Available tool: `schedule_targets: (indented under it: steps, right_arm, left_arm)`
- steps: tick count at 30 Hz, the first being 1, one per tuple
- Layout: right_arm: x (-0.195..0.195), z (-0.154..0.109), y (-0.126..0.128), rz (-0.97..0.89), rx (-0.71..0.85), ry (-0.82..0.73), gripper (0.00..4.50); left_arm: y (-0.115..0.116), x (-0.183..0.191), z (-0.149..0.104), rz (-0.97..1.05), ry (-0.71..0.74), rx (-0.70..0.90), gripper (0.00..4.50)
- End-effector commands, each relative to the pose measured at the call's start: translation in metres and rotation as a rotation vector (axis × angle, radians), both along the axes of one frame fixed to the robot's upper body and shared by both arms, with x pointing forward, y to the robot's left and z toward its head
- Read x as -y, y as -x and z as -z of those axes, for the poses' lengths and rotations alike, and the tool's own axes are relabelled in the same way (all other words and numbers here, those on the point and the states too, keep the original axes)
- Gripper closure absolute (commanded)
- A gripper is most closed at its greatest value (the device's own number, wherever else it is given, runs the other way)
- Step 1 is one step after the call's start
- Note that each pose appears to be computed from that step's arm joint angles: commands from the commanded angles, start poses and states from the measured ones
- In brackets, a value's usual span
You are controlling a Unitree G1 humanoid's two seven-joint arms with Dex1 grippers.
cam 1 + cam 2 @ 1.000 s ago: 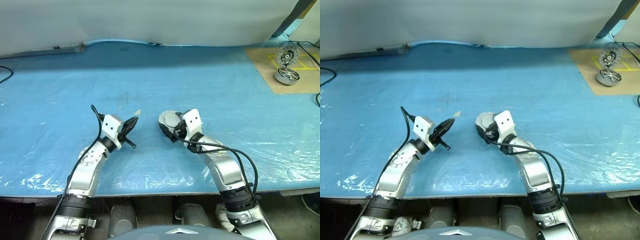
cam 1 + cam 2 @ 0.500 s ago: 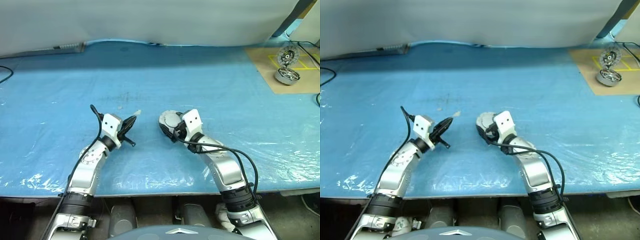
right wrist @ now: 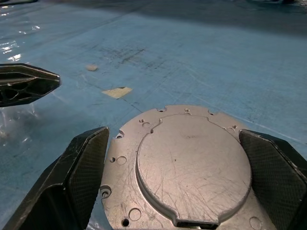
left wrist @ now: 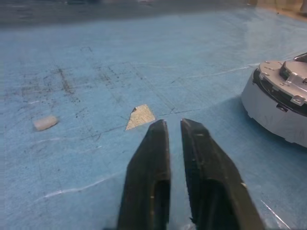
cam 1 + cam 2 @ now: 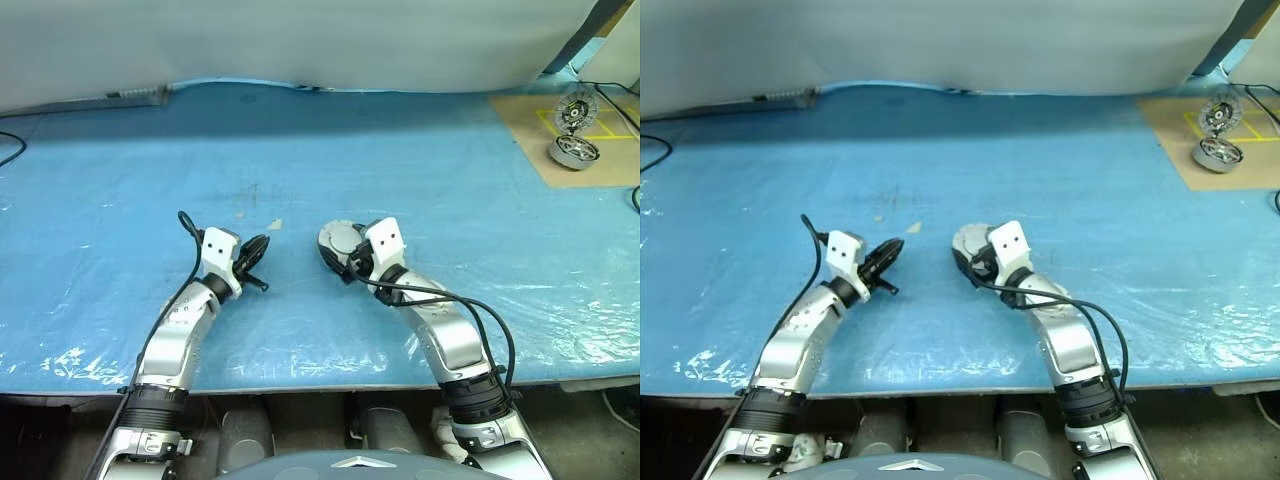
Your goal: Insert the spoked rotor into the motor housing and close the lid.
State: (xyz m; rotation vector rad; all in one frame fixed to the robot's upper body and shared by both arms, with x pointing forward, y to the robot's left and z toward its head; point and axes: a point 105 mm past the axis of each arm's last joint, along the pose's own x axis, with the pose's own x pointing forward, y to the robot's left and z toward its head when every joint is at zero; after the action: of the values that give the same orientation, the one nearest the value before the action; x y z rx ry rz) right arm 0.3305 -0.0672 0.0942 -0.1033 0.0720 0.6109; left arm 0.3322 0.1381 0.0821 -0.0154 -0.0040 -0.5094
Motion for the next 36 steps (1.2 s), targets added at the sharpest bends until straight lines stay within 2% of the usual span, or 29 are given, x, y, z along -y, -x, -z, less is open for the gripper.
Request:
schedule_targets:
  steps: [1, 4, 30, 34, 36]
  right_arm:
    - [0.003, -0.0133, -0.0039, 0.017, 0.042, -0.03, 0.0]
    - [0.0038, -0.0137, -0.0068, 0.034, 0.049, -0.019, 0.0]
    - [0.0033, -0.0153, -0.0065, 0.035, 0.059, -0.01, 0.0]
    - [0.0021, -0.0155, -0.0068, 0.034, 0.061, -0.014, 0.0]
    - [0.0019, -0.0157, -0.007, 0.036, 0.061, -0.016, 0.0]
  left_arm:
    - [-0.0045, -0.0079, -0.0196, -0.038, -0.02, 0.08, 2.89]
    - [-0.009, -0.0092, -0.0207, -0.058, -0.065, 0.098, 1.86]
    - [-0.0096, -0.0036, -0.0161, -0.023, -0.074, 0.084, 1.86]
    - [-0.0095, -0.0039, -0.0166, -0.024, -0.071, 0.083, 3.13]
    - [-0.0098, -0.0046, -0.0165, -0.03, -0.079, 0.083, 3.9]
